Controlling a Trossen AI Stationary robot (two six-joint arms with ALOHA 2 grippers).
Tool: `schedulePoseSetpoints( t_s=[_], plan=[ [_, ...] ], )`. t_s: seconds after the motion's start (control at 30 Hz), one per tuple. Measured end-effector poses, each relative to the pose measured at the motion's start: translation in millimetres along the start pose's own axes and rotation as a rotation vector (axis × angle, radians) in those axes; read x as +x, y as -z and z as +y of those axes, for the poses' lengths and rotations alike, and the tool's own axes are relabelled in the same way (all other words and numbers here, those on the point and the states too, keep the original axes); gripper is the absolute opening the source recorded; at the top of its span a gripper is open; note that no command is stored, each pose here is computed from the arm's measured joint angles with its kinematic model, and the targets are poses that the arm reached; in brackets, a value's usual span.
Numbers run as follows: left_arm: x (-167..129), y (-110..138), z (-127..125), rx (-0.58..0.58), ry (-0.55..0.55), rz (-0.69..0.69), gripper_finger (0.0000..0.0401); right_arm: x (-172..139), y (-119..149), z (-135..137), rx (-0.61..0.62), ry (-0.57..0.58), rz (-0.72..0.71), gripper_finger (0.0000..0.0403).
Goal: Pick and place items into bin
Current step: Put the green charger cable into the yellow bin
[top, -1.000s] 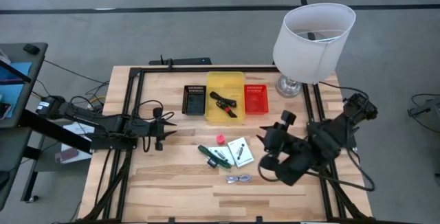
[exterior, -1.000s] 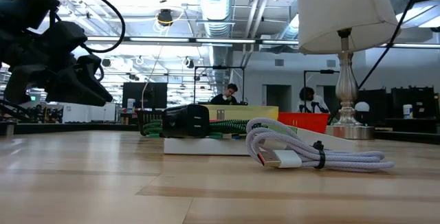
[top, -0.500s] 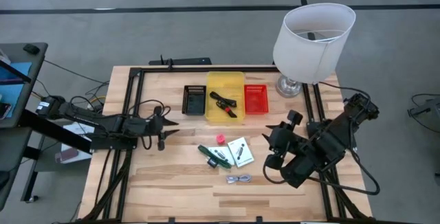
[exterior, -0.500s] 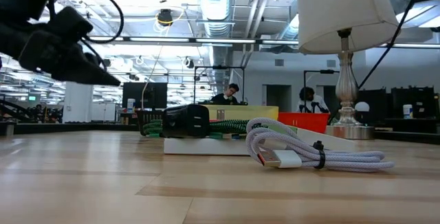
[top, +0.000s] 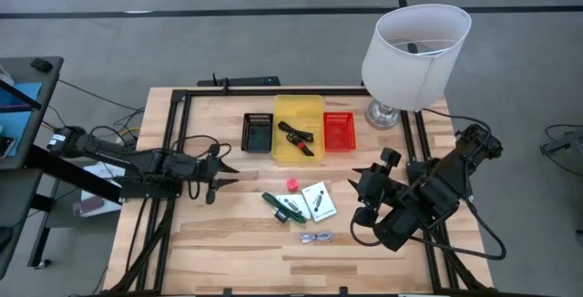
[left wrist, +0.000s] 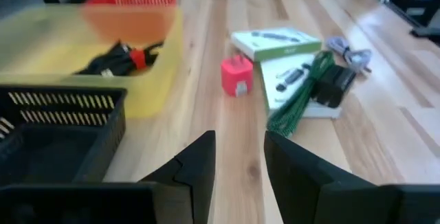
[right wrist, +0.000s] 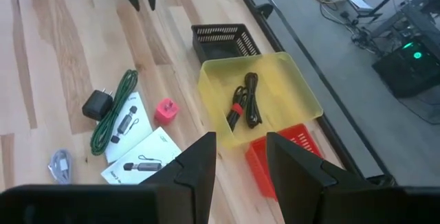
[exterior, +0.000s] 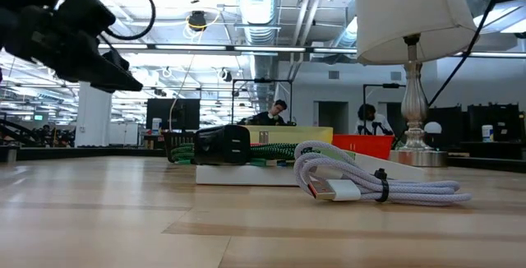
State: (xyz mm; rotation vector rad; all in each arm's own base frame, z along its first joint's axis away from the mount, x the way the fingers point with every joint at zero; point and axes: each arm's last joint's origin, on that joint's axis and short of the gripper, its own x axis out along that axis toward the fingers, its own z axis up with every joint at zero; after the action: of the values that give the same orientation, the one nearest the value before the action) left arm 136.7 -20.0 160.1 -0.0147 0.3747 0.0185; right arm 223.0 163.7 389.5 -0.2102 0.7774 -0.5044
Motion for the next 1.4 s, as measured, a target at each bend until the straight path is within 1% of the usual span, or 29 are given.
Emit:
schedulePoseSetpoints(
  t_s=[0.17,0.3,0.47,0.6,0.73,0.87,1.03,1.23,1.4],
  plan=[
    [3,-25,-6,0.015,0.062,0.109,0.0127,-1,1,1,-0.008,-0.004,-0.002,0.0122],
    [10,-42,-11,0.034,0.070,0.223,0.0156,-1,1,1,-0.003,-0.007,0.000,0.0123],
    [30,-57,-23,0.064,0.137,0.365,0.0190,-1,1,1,-0.003,-0.012,0.007,0.0122],
    [50,-63,-32,0.157,0.133,0.506,0.0199,-1,1,1,-0.002,-0.026,0.023,0.0123],
    [70,-65,-40,0.254,0.142,0.604,0.0201,-3,3,3,-0.005,-0.044,0.036,0.0122],
    [85,-71,-48,0.338,0.167,0.619,0.0201,-7,5,5,-0.017,-0.060,0.030,0.0122],
    [97,-82,-53,0.437,0.159,0.614,0.0201,-13,9,9,-0.035,-0.079,0.021,0.0122],
    [109,-91,-57,0.488,0.165,0.635,0.0202,-18,12,11,-0.035,-0.095,0.013,0.0123],
    [123,-85,-60,0.527,0.179,0.695,0.0202,-19,13,12,-0.037,-0.099,0.011,0.0123]
  ],
)
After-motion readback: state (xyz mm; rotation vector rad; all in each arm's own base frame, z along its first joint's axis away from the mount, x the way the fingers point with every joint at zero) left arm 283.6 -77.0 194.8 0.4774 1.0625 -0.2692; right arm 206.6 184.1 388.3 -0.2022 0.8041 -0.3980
